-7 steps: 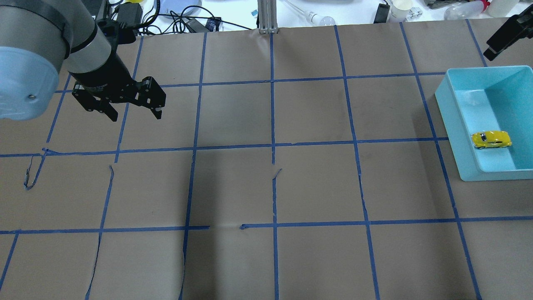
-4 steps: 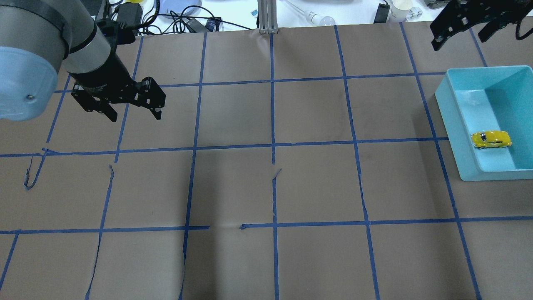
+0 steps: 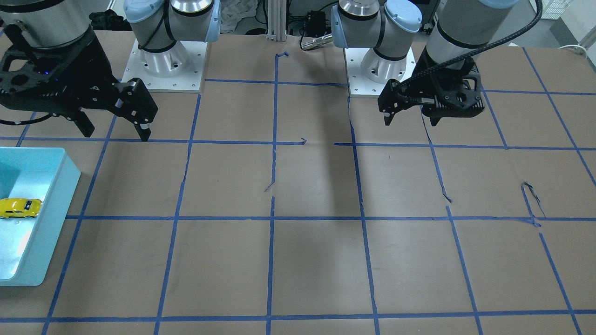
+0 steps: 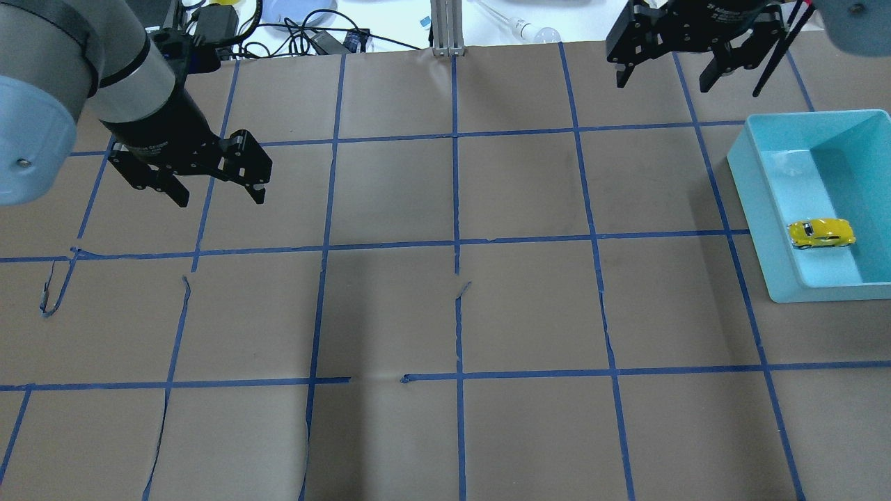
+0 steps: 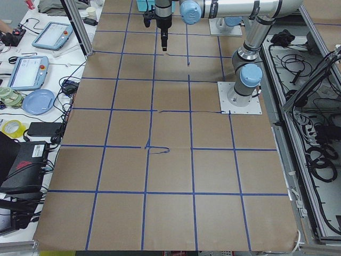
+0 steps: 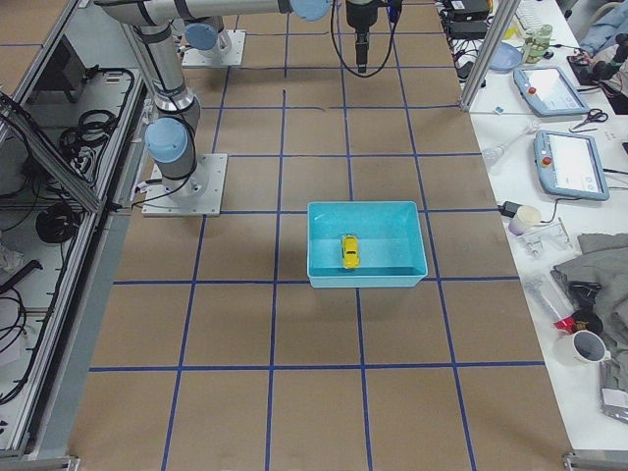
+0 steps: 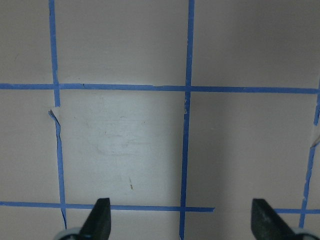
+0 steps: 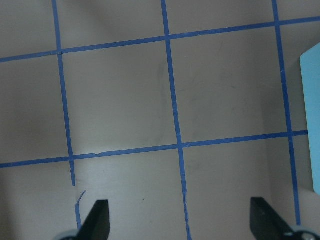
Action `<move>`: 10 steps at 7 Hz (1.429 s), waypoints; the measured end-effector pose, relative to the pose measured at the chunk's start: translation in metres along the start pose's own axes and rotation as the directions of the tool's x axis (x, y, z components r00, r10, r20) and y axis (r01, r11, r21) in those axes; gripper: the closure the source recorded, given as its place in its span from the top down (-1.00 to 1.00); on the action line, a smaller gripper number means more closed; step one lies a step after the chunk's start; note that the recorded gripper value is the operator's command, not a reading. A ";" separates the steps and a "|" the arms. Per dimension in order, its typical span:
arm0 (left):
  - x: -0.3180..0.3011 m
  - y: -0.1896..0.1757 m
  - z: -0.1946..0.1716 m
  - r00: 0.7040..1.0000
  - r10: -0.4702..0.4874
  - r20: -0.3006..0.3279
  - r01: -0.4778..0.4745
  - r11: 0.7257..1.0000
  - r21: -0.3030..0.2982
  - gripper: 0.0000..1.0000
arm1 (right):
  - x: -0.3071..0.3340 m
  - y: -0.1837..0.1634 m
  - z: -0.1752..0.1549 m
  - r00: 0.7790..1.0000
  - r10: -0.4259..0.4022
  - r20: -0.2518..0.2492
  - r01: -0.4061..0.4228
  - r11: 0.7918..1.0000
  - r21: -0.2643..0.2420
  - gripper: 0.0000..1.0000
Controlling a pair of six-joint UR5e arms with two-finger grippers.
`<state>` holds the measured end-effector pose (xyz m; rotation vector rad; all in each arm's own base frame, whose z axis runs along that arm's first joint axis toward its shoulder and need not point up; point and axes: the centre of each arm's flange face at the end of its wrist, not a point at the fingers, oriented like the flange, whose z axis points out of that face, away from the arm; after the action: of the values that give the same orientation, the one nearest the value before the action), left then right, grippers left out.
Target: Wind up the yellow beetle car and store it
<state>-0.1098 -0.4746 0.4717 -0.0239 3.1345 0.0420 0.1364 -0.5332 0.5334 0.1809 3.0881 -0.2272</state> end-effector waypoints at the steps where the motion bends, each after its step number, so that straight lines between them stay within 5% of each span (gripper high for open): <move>1: 0.001 0.005 -0.004 1.000 0.004 -0.002 -0.004 1.000 0.000 1.00 | -0.007 0.002 0.001 1.000 0.017 -0.003 -0.017 1.000 0.001 1.00; 10: 0.008 0.015 -0.005 1.000 0.018 -0.002 -0.018 1.000 -0.010 1.00 | -0.011 0.003 0.008 1.000 0.025 -0.004 -0.025 1.000 -0.011 1.00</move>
<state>-0.1179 -0.4600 0.4772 0.0036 3.1371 0.0586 0.1476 -0.5330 0.5254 0.2199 3.0886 -0.2087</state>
